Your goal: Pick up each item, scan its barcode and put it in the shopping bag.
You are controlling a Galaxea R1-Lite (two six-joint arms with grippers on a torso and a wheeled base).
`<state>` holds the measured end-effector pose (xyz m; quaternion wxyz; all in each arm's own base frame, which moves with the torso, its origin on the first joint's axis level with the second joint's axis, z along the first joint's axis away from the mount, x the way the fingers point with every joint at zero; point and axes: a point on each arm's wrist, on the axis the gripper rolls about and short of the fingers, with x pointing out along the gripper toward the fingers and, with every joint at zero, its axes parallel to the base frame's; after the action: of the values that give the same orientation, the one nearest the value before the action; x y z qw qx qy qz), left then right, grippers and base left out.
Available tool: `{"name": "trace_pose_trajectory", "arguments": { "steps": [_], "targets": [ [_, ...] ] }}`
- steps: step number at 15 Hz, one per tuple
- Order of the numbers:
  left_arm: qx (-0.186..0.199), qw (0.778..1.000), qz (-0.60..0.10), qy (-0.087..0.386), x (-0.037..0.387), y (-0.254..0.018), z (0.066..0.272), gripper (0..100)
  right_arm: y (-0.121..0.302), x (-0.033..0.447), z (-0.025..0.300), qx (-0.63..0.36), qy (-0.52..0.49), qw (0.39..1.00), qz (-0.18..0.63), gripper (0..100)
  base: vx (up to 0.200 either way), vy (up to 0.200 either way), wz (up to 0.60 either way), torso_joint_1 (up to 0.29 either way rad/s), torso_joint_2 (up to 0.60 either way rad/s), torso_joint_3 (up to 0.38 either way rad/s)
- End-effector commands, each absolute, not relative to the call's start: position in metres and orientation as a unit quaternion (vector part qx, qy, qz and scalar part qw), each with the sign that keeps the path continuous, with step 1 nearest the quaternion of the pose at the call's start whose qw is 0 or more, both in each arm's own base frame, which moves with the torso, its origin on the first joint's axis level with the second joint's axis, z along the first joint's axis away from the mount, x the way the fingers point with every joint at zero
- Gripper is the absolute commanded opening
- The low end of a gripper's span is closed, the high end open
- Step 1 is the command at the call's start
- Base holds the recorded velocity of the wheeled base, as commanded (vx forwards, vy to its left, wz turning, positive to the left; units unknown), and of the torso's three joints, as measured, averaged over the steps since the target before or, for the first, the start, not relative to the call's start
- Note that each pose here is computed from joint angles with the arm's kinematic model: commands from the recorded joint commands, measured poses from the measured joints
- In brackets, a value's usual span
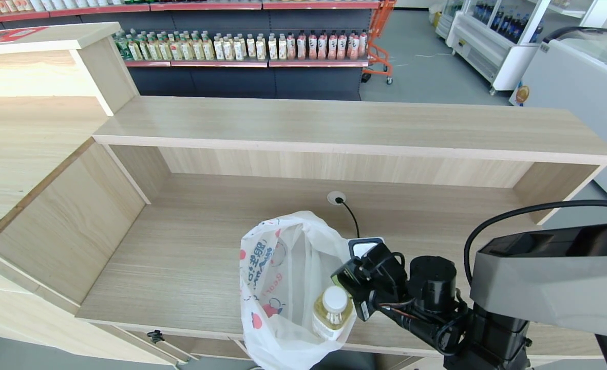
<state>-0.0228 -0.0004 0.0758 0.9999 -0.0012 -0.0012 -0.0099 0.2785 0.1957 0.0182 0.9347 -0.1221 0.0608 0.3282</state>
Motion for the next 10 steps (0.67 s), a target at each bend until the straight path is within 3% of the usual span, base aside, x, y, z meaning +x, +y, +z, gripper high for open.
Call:
{"name": "trace_pose_trajectory", "arguments": {
  "steps": [1, 10],
  "targets": [
    [-0.002, 1.0, -0.009, -0.002, -0.023, 0.0, 0.076, 100, 0.197, 0.278, 0.018, -0.122, 0.06, 0.934, 0.329, 0, 0.0, 0.0, 0.0, 0.0, 0.0, 0.0],
    [-0.002, 1.0, -0.009, -0.002, -0.023, 0.0, 0.076, 100, 0.21, 0.299, 0.013, -0.065, 0.051, 0.943, 0.321, 0, 0.0, 0.0, 0.0, 0.0, 0.0, 0.0]
  ]
}}
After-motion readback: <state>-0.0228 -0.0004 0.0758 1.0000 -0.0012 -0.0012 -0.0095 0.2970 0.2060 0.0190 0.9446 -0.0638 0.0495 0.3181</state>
